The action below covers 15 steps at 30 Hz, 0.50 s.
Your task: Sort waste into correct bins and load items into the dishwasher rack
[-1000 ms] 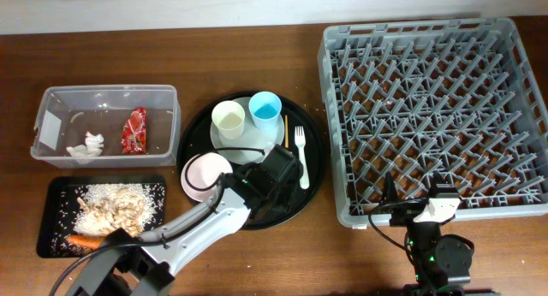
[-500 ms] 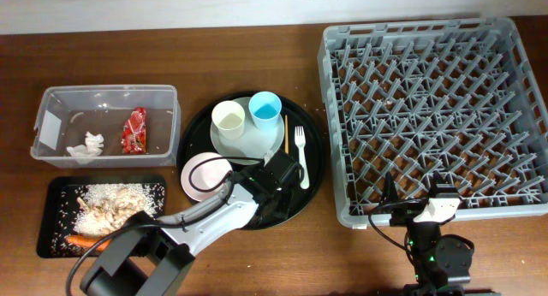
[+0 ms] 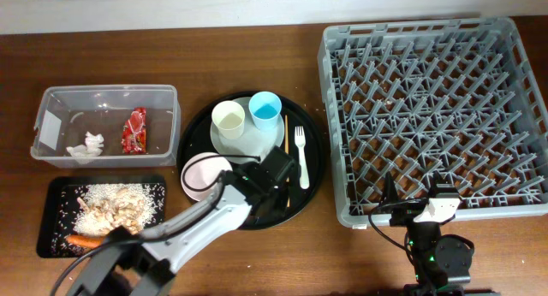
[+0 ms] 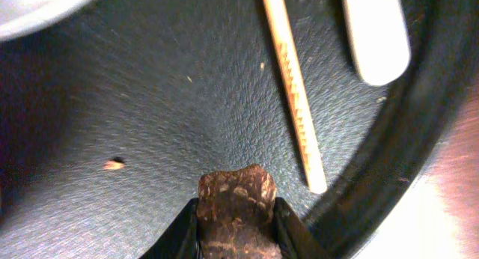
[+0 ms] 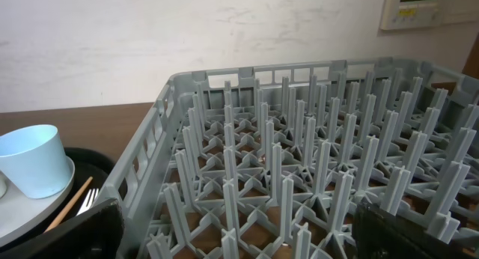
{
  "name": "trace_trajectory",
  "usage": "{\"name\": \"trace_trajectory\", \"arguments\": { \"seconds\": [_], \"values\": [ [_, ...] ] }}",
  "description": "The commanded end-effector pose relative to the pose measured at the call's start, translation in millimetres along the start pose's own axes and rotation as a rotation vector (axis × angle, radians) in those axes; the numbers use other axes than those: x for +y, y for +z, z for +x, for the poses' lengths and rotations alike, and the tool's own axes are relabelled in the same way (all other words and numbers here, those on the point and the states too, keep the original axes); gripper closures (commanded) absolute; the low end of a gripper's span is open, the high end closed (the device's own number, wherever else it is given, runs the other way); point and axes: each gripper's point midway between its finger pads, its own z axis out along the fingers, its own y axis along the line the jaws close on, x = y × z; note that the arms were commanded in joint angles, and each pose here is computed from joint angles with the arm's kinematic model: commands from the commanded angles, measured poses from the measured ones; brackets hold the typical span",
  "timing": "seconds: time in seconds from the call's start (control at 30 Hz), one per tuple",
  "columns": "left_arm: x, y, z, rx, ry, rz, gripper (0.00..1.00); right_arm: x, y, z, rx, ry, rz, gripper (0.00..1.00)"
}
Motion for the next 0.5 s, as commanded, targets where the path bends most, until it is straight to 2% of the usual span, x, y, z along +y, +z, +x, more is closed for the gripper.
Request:
{"name": "trace_trajectory", "arguments": {
  "seconds": [0.0,0.07,0.13,0.3,0.4,0.47],
  "values": [
    [42.2,-71.4,-29.6,-0.134,-0.118,-0.037,0.76,-0.9,0.1,2.9,0.005,0.003,0.007,0.01],
    [85.8,-98.7,-27.2,-0.168,-0.224,-0.105,0.76,-0.9,0.1,2.9,0.005,0.003,0.007,0.01],
    [147.8,-124.8,-18.7,-0.201,-0.407,-0.19,0.76,-0.9,0.1,2.9,0.005,0.003,0.007,0.01],
    [268.6,-146.0,25.7,-0.189,-0.807,-0.391,0.76,-0.9,0.1,2.9,0.005,0.003,0.007,0.01],
    [305.1,-155.7,42.7,-0.215,-0.93,-0.464,0.76,-0.9,0.1,2.9,0.005,0.003,0.007,0.01],
    [333.2,-155.4,65.2,-0.223,-1.008,-0.568,0.76,-0.9,0.1,2.9,0.005,0.003,0.007,0.01]
  ]
}}
